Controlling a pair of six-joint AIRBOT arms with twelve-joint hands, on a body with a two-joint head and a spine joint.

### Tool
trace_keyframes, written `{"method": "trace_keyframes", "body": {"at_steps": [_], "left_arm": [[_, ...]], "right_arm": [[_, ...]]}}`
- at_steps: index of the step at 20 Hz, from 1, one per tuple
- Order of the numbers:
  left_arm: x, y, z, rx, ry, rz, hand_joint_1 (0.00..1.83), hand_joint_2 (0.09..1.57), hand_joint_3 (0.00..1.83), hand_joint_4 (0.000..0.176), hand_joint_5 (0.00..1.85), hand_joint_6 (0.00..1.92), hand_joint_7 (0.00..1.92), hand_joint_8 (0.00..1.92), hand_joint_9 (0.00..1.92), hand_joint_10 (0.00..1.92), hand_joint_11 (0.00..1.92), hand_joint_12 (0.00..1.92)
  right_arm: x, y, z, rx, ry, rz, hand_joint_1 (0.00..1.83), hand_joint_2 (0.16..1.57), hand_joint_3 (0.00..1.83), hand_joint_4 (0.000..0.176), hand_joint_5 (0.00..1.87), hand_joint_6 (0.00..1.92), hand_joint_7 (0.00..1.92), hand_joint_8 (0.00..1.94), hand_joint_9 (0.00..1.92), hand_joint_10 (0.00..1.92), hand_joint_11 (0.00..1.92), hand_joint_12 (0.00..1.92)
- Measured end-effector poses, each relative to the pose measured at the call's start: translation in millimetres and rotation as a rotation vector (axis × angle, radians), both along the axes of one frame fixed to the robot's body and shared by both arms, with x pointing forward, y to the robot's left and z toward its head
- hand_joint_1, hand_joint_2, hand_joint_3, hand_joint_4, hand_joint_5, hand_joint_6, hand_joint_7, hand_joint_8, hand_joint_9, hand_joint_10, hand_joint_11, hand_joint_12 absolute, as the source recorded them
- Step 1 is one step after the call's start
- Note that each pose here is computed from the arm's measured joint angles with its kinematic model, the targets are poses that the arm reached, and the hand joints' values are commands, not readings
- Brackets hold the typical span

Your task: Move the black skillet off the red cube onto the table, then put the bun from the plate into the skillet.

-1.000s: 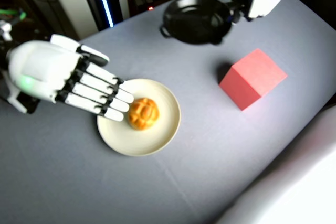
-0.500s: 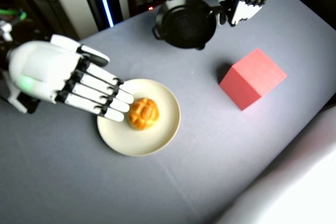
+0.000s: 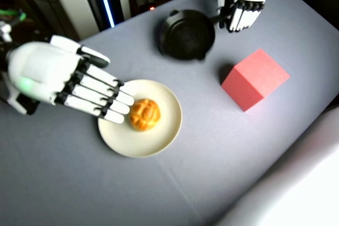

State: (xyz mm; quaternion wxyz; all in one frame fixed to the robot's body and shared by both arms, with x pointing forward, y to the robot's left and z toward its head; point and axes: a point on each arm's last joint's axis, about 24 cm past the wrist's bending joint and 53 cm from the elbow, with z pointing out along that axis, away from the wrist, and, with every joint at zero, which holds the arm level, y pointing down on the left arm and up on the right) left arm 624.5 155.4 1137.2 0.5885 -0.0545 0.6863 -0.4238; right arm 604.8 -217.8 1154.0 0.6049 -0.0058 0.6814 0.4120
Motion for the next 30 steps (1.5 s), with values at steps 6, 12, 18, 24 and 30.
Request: {"method": "trace_keyframes", "body": {"at_steps": [6,12,18,24,30], "left_arm": [[-6.2,-1.2,4.2,0.013,-0.001,-0.014,0.84,1.29,0.00,0.169,0.63,1.51,0.40,1.41,0.40,1.48,0.29,1.73],[-21.6,5.6,27.5,0.033,-0.062,-0.035,0.68,1.08,0.00,0.000,0.46,0.45,0.49,0.58,0.44,0.66,0.17,1.20],[-31.3,9.0,39.1,0.041,-0.093,-0.045,0.55,0.91,0.00,0.045,0.34,0.01,0.44,0.01,0.47,0.07,0.07,1.18],[-37.3,12.5,66.0,-0.010,-0.179,-0.039,0.46,0.89,0.00,0.103,0.01,0.00,0.01,0.00,0.03,0.00,0.00,0.54],[-41.1,20.1,76.9,-0.010,-0.215,-0.027,0.48,0.87,0.00,0.117,0.00,0.00,0.00,0.00,0.00,0.00,0.00,0.19]], "right_arm": [[-0.1,0.1,0.1,0.003,0.002,0.000,0.12,1.42,0.00,0.000,0.36,0.00,0.25,0.00,0.17,0.00,0.18,0.09],[0.0,0.1,0.0,0.002,0.002,0.001,0.16,1.40,0.00,0.001,0.37,0.00,0.25,0.00,0.18,0.00,0.13,0.21],[1.6,-1.7,0.7,-0.002,-0.002,-0.002,0.17,1.36,0.00,0.022,0.32,0.00,0.21,0.00,0.13,0.00,0.00,0.42],[25.2,13.5,11.6,-0.017,-0.037,0.021,0.78,1.14,0.00,0.011,0.36,0.00,0.27,0.00,0.21,0.00,0.02,0.47],[66.8,50.6,-25.2,-0.158,0.045,0.057,1.04,0.99,0.00,0.050,0.39,0.01,0.31,0.01,0.29,0.01,0.10,0.48]]}}
